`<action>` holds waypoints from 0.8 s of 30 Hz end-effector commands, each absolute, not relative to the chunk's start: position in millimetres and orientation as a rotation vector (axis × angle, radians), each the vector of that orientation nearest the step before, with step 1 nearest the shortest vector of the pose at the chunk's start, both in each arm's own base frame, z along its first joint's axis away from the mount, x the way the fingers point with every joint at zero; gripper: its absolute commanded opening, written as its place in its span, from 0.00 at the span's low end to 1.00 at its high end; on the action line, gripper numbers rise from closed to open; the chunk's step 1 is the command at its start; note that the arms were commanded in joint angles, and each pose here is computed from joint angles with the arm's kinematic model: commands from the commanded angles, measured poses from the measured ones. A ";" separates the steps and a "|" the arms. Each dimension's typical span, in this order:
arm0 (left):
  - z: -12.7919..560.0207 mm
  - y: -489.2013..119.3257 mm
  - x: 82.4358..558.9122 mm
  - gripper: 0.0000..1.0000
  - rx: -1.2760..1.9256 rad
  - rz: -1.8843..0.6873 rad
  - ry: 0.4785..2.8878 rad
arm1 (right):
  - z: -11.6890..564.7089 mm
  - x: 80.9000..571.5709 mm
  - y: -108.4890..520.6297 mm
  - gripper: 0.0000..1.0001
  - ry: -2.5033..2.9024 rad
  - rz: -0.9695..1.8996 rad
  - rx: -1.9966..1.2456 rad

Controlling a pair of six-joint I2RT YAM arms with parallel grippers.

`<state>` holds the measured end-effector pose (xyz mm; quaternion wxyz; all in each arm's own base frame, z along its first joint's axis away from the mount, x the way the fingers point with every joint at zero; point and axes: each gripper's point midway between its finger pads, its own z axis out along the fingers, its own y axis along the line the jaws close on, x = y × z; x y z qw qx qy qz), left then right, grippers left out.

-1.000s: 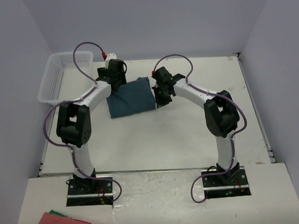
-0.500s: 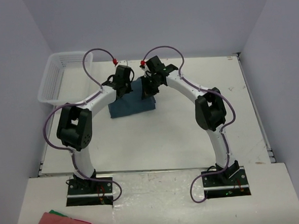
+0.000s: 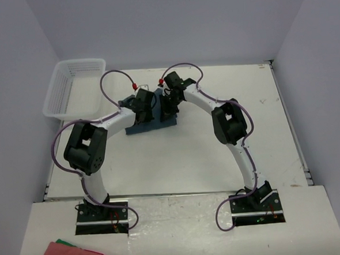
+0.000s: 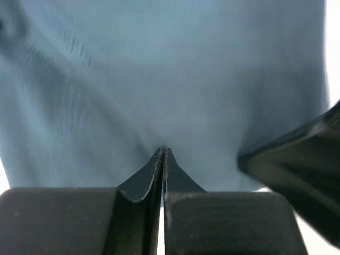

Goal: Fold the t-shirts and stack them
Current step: Smooth out wrinkles on the folded tshirt

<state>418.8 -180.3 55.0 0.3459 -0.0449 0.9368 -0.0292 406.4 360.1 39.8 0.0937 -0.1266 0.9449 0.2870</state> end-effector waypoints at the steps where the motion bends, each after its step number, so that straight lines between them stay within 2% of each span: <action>1: 67.1 -170.5 408.4 0.00 -0.182 -0.052 2.394 | 46.2 405.4 359.4 0.00 2.810 0.867 -0.347; 8: 47.0 -148.4 390.8 0.00 -0.231 0.072 2.428 | 29.0 393.5 329.4 0.00 2.906 0.662 -0.231; 13: 24.9 -140.3 377.4 0.00 -0.242 0.123 2.479 | 24.9 385.2 316.9 0.00 2.943 0.625 -0.163; 24: 3.9 -147.6 336.8 0.00 -0.172 0.084 2.548 | 15.3 353.6 291.5 0.00 2.997 0.547 -0.051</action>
